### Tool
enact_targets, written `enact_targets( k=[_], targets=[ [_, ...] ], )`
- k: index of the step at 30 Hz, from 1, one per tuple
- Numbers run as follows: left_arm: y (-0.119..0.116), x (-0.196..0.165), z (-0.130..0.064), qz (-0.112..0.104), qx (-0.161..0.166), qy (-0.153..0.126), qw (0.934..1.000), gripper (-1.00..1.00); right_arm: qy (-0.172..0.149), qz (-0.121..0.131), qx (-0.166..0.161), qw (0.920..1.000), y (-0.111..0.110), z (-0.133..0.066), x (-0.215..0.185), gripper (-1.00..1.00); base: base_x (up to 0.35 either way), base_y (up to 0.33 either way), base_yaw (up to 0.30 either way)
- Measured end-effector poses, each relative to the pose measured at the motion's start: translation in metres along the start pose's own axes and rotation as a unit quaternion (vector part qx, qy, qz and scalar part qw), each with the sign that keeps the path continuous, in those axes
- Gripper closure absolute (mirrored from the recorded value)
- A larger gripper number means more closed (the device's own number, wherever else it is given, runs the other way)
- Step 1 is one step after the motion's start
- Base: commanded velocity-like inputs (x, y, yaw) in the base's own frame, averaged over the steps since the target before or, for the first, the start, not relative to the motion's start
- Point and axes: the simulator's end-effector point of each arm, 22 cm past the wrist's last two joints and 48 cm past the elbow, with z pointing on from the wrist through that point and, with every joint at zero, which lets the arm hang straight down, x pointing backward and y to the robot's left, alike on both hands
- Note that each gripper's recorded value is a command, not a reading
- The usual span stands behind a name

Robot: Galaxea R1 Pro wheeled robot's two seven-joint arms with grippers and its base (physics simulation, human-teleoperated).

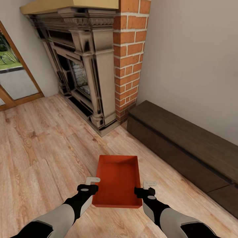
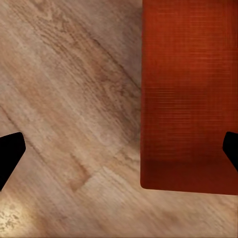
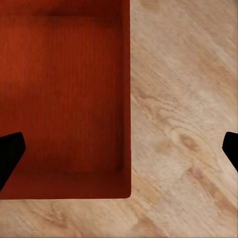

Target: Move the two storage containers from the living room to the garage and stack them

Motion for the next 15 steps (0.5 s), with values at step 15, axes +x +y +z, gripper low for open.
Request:
enact_targets(
  k=[15],
  targets=[
    [-0.004, 0.015, 0.024, -0.002, 0.0, -0.002, 1.0, -1.0, -0.029, 0.013, 0.005, 0.9995, -0.002, 0.023, 0.005, -1.0, 0.0, 0.0, 0.0]
  ],
)
